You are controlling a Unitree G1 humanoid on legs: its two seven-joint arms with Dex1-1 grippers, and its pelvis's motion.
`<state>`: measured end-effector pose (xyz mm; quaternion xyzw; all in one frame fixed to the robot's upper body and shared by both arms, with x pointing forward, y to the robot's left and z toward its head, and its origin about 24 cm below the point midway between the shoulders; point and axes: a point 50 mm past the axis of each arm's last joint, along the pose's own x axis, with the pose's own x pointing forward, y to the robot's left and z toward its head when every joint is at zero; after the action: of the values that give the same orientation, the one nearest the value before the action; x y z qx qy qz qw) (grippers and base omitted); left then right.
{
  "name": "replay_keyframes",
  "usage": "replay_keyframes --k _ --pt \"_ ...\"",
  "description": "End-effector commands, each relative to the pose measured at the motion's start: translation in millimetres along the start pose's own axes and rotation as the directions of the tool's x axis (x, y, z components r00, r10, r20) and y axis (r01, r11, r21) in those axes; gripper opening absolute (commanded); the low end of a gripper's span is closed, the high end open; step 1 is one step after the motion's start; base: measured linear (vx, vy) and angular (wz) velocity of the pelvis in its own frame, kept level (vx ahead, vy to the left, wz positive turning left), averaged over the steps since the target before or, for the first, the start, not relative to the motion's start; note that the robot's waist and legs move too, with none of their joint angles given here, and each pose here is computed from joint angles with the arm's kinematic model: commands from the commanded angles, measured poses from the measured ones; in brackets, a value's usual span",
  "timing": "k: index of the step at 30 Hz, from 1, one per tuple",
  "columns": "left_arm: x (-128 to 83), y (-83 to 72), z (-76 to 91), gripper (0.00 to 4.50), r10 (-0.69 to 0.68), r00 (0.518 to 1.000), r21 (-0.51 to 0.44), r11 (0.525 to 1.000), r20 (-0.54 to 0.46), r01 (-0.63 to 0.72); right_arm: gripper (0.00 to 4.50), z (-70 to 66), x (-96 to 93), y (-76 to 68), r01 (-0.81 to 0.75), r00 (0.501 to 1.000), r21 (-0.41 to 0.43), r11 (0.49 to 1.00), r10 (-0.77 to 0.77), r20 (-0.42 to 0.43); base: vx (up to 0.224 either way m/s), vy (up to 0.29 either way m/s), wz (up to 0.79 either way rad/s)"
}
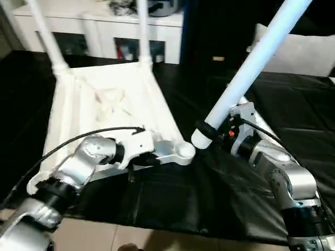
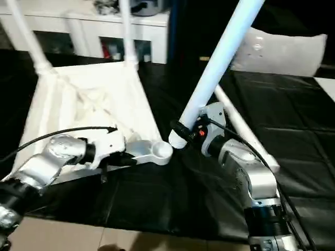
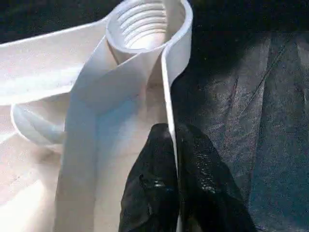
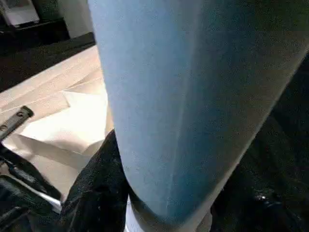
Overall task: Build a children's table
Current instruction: Insert table leg to table base
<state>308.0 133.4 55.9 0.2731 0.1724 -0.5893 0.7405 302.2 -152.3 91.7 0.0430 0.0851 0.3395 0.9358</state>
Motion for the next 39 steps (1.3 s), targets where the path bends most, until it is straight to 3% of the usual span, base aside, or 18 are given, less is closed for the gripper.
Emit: replay_keyframes --k 1,4,10,12,19,22,23,26,33,39 --pt "14.4 -8.1 17.3 0.00 -0.088 0.994 0.093 0.992 0.064 0.082 1.88 4.8 -4.4 -2.3 0.012 1.000 -0.012 1.000 -0.011 0.025 0.000 0.000 0.00" --pt "22.5 -11.5 26.2 0.00 -0.106 0.984 0.126 0.988 0.144 0.088 1.88 4.3 -4.4 -0.8 0.014 1.000 -0.012 1.000 -0.014 0.027 0.000 0.000 0.00" --pt "28.2 -19.1 28.9 0.00 -0.163 0.971 0.171 0.976 0.173 0.133 1.88 4.2 -6.9 -0.3 0.018 0.999 -0.007 1.000 -0.018 0.033 0.000 0.000 0.00" --pt "27.2 -16.7 26.1 0.00 -0.135 0.976 0.153 0.982 0.168 0.110 1.88 2.5 -6.6 -0.6 0.020 0.999 -0.006 1.000 -0.020 0.029 0.000 0.000 0.00" --pt "14.3 2.9 -4.7 0.00 0.038 0.999 0.084 0.996 -0.020 -0.036 1.88 3.4 -6.2 1.8 0.012 1.000 -0.005 1.000 -0.012 0.028 0.000 0.000 0.00" --pt "9.4 7.9 -7.2 0.00 0.071 0.997 0.019 0.997 -0.020 -0.071 1.88 3.4 -6.4 2.8 0.004 1.000 -0.003 1.000 -0.004 0.020 0.000 0.000 0.00" --pt "7.7 9.3 -3.9 0.00 0.079 0.996 -0.052 0.996 0.041 -0.076 1.88 2.8 -5.9 3.3 -0.011 1.000 -0.006 1.000 0.011 0.005 0.000 0.000 0.00" --pt "7.4 5.7 -1.2 0.00 0.054 0.993 -0.118 0.992 0.106 -0.042 1.88 2.3 -6.2 3.9 -0.025 1.000 -0.008 1.000 0.025 -0.015 0.000 0.000 0.00" --pt "8.6 -0.3 -7.8 0.00 0.015 0.998 -0.139 0.990 0.060 -0.007 1.88 2.7 -3.9 6.9 -0.068 0.996 -0.021 0.997 0.066 -0.059 0.000 0.000 0.00" --pt "10.1 -1.2 -10.4 0.00 0.030 0.999 -0.099 0.995 0.014 -0.028 1.88 4.1 -0.1 13.2 -0.140 0.985 -0.028 0.990 0.137 -0.102 0.000 0.000 0.00"
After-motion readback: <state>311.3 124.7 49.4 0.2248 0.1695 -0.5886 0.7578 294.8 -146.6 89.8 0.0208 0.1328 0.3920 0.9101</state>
